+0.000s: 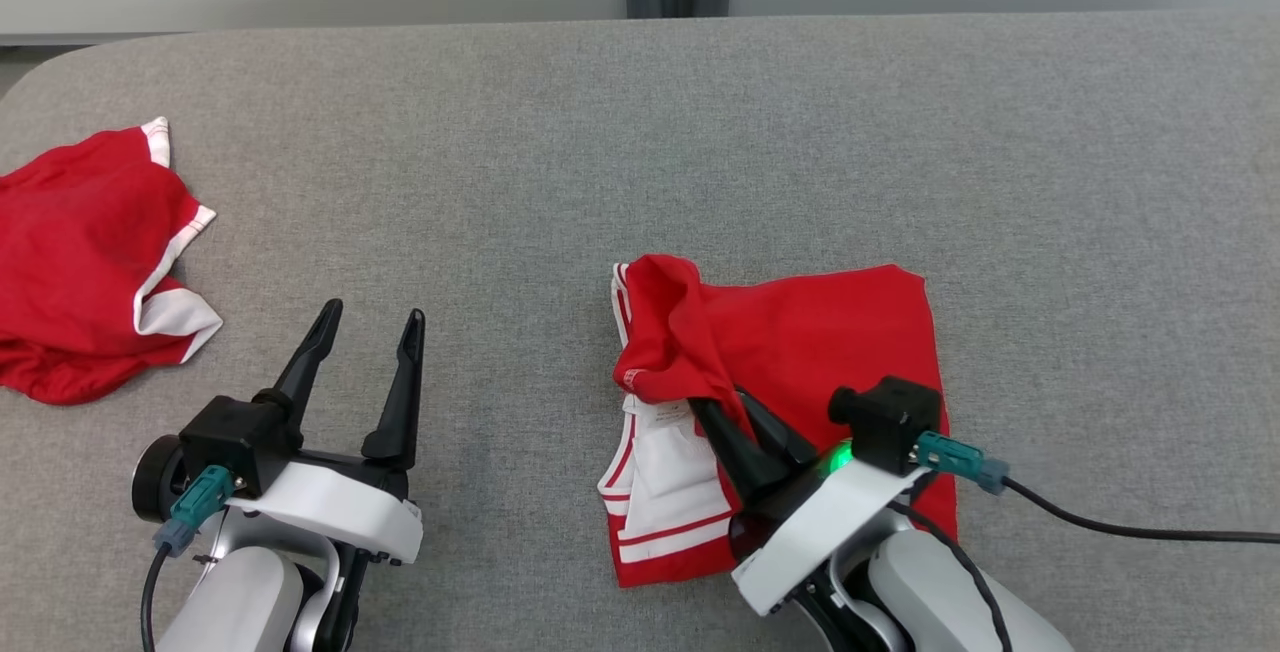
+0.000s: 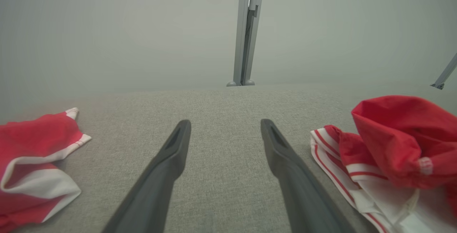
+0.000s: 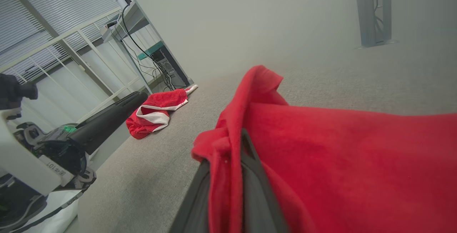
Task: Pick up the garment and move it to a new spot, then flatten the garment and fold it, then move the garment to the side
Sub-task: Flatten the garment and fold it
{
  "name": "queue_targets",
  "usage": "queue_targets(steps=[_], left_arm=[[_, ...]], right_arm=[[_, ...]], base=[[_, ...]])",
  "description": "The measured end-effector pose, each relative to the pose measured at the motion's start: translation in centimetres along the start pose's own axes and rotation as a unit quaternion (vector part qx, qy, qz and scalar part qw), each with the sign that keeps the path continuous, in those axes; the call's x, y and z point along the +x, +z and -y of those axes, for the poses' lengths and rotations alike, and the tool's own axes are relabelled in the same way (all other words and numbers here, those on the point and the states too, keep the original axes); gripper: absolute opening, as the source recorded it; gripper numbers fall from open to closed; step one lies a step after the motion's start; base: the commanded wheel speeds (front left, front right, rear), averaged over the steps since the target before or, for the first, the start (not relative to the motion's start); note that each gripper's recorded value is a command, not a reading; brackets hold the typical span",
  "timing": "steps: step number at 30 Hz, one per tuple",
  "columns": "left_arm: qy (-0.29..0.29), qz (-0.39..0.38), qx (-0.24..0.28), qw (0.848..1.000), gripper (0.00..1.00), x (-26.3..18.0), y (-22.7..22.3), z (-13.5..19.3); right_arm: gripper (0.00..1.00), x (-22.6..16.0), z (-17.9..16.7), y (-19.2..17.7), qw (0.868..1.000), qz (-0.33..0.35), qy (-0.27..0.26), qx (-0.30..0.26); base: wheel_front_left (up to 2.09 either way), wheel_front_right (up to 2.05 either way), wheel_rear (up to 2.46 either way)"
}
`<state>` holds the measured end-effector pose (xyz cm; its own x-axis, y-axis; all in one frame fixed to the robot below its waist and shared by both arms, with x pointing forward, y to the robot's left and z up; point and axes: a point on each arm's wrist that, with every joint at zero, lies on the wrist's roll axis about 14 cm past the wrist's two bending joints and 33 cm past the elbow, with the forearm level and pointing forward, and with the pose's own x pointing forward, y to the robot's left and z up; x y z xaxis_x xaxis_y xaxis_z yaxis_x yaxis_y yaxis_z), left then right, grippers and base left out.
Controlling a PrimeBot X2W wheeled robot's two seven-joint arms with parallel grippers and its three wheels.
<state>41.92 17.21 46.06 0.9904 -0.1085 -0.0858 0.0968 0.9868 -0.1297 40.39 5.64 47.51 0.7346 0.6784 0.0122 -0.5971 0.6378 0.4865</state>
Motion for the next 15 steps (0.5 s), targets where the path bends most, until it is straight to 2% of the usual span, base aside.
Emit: queue_targets(steps=[1, 2, 8, 15], left_arm=[[0.001, -0.001, -0.001, 1.000, 1.00, 0.0, -0.1, 0.0], [0.001, -0.003, -0.001, 1.000, 1.00, 0.0, -0.3, 0.0], [0.000, -0.008, 0.000, 1.000, 1.00, 0.3, -0.6, 0.0], [-0.006, -0.005, 0.000, 1.000, 1.00, 1.0, -0.5, 0.4]], right_arm=[[0.64, 0.1, -0.1, -0.3, 1.000, -0.004, 0.003, 0.002], [1.00, 0.2, -0.4, -0.6, 1.000, -0.009, 0.009, 0.007], [1.00, 0.7, -2.0, -1.4, 0.999, -0.022, 0.037, 0.017], [1.00, 0.3, -5.4, -1.8, 0.995, -0.028, 0.085, 0.041]], base=[[0.00, 0.00, 0.00], [0.00, 0.00, 0.00], [0.00, 0.00, 0.00], [0.00, 0.00, 0.00]])
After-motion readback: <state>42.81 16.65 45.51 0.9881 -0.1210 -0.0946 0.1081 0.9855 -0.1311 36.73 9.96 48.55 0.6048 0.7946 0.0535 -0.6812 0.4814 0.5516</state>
